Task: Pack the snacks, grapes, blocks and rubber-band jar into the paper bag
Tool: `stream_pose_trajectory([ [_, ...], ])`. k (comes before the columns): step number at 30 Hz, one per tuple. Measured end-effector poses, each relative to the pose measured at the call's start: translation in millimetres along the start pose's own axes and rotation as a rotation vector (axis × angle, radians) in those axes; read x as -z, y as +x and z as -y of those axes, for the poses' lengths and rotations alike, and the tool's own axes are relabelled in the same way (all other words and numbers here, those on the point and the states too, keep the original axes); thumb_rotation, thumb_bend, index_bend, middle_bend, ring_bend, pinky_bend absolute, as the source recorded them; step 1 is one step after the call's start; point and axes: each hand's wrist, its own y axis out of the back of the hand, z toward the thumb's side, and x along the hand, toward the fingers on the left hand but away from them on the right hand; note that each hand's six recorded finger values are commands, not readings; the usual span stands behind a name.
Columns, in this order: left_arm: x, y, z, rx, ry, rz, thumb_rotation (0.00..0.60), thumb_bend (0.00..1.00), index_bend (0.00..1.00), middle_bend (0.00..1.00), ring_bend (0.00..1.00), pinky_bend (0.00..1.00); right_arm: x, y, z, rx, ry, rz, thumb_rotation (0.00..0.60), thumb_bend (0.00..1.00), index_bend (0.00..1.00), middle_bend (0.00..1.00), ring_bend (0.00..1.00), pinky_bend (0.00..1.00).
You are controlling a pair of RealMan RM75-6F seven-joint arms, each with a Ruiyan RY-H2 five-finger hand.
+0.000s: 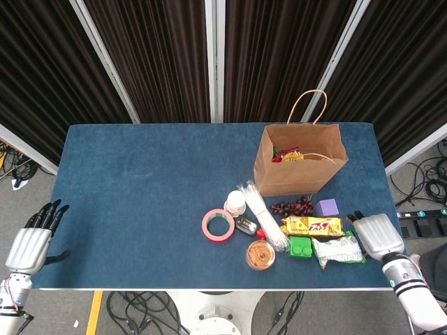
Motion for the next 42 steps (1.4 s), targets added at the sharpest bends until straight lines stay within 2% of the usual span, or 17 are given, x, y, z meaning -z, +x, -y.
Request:
stream_pose_trajectory([
  [5,0,-1,1,-0.021,-0.009,0.003,0.600,0.11,0.12,0.13,0.02,0.21,10,4,32,0.028,-0.042,0.006,0.600,0.00,0.20,0.19,0.75,0.85],
  [14,3,0,-1,-0.040,0.013,0.005,0.600,0.11,0.12,0.13,0.02,0.21,-1,12,78,0.033,-0.114,-0.028,0.600,0.00,0.20,0.16,0.75,0.85],
  [22,2,1,-6,-0.080,0.041,0.014,0.600,0.11,0.12,0.13,0.02,0.21,-5,2,79,0.083,-0.121,-0.028,0.600,0.00,0.20,0.18,0.75,0.85],
  [32,3,3,-9,-0.097,0.052,0.020,0.600,0.11,0.12,0.13,0.02,0.21,-12,-14,95,0.063,-0.165,-0.031,0.600,0.00,0.20,0.21,0.76,0.85],
  [37,4,4,-10,-0.102,0.052,0.021,0.600,0.11,0.12,0.13,0.02,0.21,-15,-16,100,0.066,-0.177,-0.038,0.600,0.00,0.24,0.25,0.76,0.85],
  [42,4,3,-9,-0.102,0.045,0.019,0.600,0.11,0.12,0.13,0.02,0.21,-18,-15,100,0.092,-0.193,-0.039,0.600,0.00,0.32,0.34,0.78,0.85],
])
